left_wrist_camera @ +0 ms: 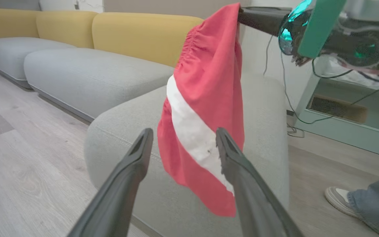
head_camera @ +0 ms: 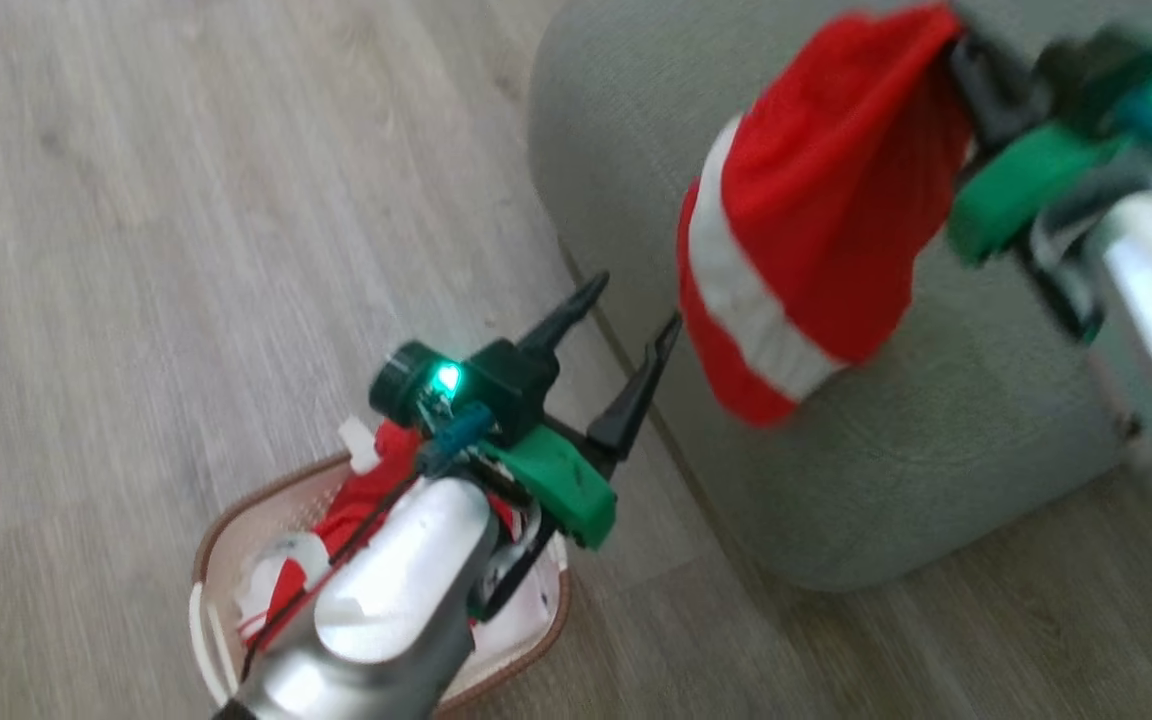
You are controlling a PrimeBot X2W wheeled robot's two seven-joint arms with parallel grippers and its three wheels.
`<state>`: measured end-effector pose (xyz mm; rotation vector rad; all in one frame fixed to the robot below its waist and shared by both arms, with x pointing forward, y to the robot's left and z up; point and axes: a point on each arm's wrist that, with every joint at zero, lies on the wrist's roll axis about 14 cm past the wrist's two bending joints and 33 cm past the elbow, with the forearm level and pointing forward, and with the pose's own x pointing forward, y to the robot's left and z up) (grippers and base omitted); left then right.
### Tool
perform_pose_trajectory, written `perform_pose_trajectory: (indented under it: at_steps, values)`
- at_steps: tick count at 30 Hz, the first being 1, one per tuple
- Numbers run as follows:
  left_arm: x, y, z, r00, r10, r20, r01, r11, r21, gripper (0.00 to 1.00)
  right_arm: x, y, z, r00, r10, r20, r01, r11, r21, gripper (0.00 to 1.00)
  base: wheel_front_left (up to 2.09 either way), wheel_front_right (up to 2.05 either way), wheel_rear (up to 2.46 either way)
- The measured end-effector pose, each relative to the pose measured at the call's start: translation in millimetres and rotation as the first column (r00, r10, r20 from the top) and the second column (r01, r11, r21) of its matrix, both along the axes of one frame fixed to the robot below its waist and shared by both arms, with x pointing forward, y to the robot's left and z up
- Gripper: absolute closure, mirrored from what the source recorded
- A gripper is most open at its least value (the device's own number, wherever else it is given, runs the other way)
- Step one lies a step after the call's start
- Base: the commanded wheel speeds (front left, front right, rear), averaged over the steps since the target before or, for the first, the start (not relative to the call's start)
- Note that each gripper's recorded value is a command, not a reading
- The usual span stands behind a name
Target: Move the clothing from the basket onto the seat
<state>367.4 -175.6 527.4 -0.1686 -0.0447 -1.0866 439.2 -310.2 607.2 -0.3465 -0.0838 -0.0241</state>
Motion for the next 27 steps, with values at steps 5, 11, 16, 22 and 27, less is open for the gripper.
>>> perform_pose_trajectory:
  at_steps: [5, 11, 16, 22, 27]
  values:
    - [39, 22, -6, 0.997, 0.079, 0.021, -0.079, 0.997, -0.008, 0.0, 57, -12, 49, 0.998, -0.007, 0.064, 0.011, 0.998, -0.067, 1.0, 0.0, 0.0, 0.0]
    - [78, 45, -22, 0.988, 0.15, 0.035, -0.15, 0.989, 0.004, 0.0, 113, -40, 98, 0.988, -0.067, 0.136, 0.087, 0.986, -0.145, 1.0, 0.0, 0.0, 0.0]
    - [103, 65, -46, 0.979, 0.202, 0.016, -0.202, 0.979, 0.028, 0.0, 151, -61, 119, 0.974, -0.123, 0.19, 0.16, 0.967, -0.196, 1.0, 0.0, 0.0, 0.0]
    - [120, 84, -78, 0.972, 0.236, -0.014, -0.235, 0.97, 0.06, 0.0, 185, -91, 72, 0.964, -0.225, 0.143, 0.243, 0.962, -0.124, 1.0, 0.0, 0.0, 0.0]
    - [137, 93, -98, 0.966, 0.257, -0.021, -0.255, 0.964, 0.079, 0.0, 204, -93, -20, 0.964, -0.265, -0.007, 0.264, 0.963, -0.049, 1.0, 0.0, 0.0, 0.0]
